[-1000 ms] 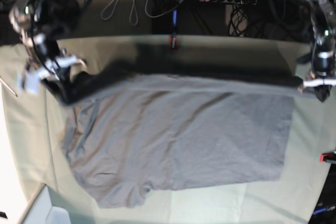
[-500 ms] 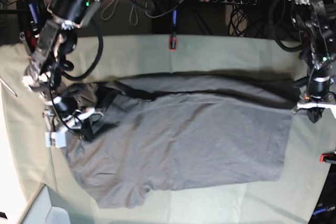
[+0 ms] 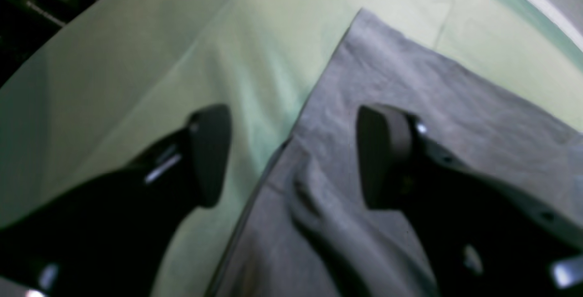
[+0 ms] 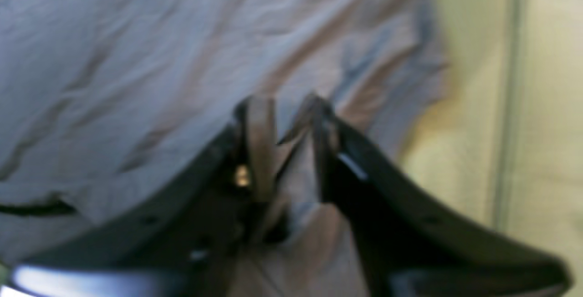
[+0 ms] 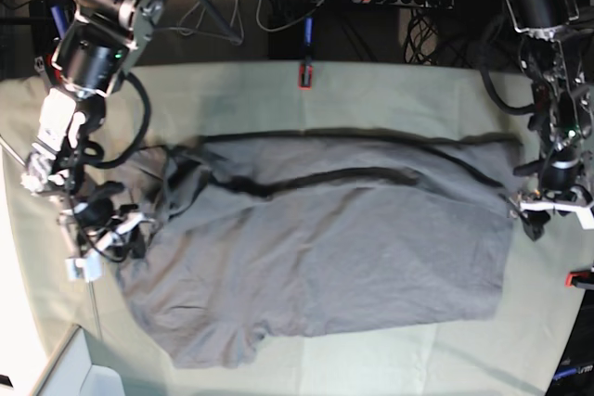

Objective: Layout the t-shirt on the table in an organized manner, then fold the t-shirt properly
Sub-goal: 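Lower the stretched edge and regrasp the shirt edge with both grippers, then grasp the shirt edge with the right gripper near the sleeve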

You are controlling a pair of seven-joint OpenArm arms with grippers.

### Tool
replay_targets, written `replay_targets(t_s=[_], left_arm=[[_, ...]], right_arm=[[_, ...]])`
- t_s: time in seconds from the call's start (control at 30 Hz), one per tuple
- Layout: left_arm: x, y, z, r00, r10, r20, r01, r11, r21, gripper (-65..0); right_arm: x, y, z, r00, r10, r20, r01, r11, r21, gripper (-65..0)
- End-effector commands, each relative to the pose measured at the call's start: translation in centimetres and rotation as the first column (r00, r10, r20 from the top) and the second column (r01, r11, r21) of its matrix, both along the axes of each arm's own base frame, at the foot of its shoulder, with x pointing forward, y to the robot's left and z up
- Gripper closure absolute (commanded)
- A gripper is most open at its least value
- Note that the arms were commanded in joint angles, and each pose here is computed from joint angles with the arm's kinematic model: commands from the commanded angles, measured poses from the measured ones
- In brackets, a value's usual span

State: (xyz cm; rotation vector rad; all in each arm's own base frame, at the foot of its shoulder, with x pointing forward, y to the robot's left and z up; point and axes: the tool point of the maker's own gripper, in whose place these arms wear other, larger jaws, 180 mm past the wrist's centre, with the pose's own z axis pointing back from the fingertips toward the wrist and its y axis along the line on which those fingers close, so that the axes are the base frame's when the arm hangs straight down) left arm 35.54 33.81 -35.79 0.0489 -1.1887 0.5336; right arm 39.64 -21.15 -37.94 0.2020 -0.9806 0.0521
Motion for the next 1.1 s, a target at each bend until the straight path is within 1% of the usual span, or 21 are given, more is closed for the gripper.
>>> replay_targets(t_s=[0.0, 0.07, 0.13, 0.17, 0.2, 0.27, 0.37, 0.47, 0.73, 0.87, 0.97, 1.07], left_arm=[[1.0, 0.8, 2.5, 0.998, 0.004, 0.069, -0.006, 0.999, 0.034, -42.6], [0.9, 0.7, 2.8, 0.997, 0.001, 0.077, -0.004, 0.999, 0.036, -42.6], [0.8, 0.6, 3.1, 0.997, -0.002, 0.083, -0.002, 0.999, 0.038, -42.6], [0.4, 0.6, 2.6, 0.998, 0.001, 0.069, -0.004, 0.999, 0.039, -42.6], [-0.1, 0.6, 2.1, 0.998, 0.003, 0.058, -0.005, 0.999, 0.037, -42.6], [-1.0, 0.6, 1.0, 1.0, 0.006, 0.029, -0.007, 0.999, 0.033, -42.6], [-2.4, 0.8, -1.1, 1.0, 0.014, -0.025, -0.013, 1.0, 0.021, -42.6], [-3.2, 1.0, -2.9, 0.997, 0.026, -0.07, -0.026, 1.0, 0.004, -42.6], [-4.1, 1.1, -4.1, 0.994, 0.031, -0.103, -0.032, 0.999, -0.002, -42.6], [-4.5, 1.2, -5.1, 0.991, 0.037, -0.126, -0.039, 0.999, -0.012, -42.6], [-4.5, 1.2, -5.1, 0.991, 0.037, -0.126, -0.039, 0.999, -0.012, -42.6], [-4.5, 1.2, -5.0, 0.992, 0.037, -0.125, -0.039, 0.999, -0.012, -42.6]], right_arm=[[0.5, -0.5, 2.0, 0.997, 0.003, 0.071, -0.003, 1.0, -0.01, -20.8], [-0.7, -1.0, 2.3, 0.997, 0.002, 0.078, 0.002, 0.999, -0.045, -25.2], [-2.2, -1.2, 2.2, 0.997, 0.003, 0.076, 0.003, 0.997, -0.075, -28.2], [-3.0, -1.2, 2.1, 0.997, 0.007, 0.072, -0.001, 0.996, -0.09, -29.4], [-3.8, -1.0, 1.7, 0.998, 0.012, 0.059, -0.007, 0.995, -0.098, -30.3], [-5.6, -0.2, 0.2, 1.0, 0.013, 0.023, -0.011, 0.996, -0.085, -31.9], [-7.2, 0.3, -1.9, 0.999, 0.013, -0.034, -0.015, 0.998, -0.063, -32.1], [-7.8, 0.4, -2.7, 0.998, 0.013, -0.057, -0.016, 0.998, -0.053, -31.9], [-9.8, 1.1, -1.5, 0.999, 0.018, -0.032, -0.021, 0.996, -0.086, -32.1], [-10.0, 3.8, -2.1, 0.996, 0.078, -0.047, -0.081, 0.995, -0.065, -32.1], [-9.9, 4.9, -2.1, 0.993, 0.112, -0.048, -0.115, 0.992, -0.06, -32.1], [-9.7, 5.4, -2.5, 0.991, 0.121, -0.056, -0.124, 0.991, -0.047, -32.1]])
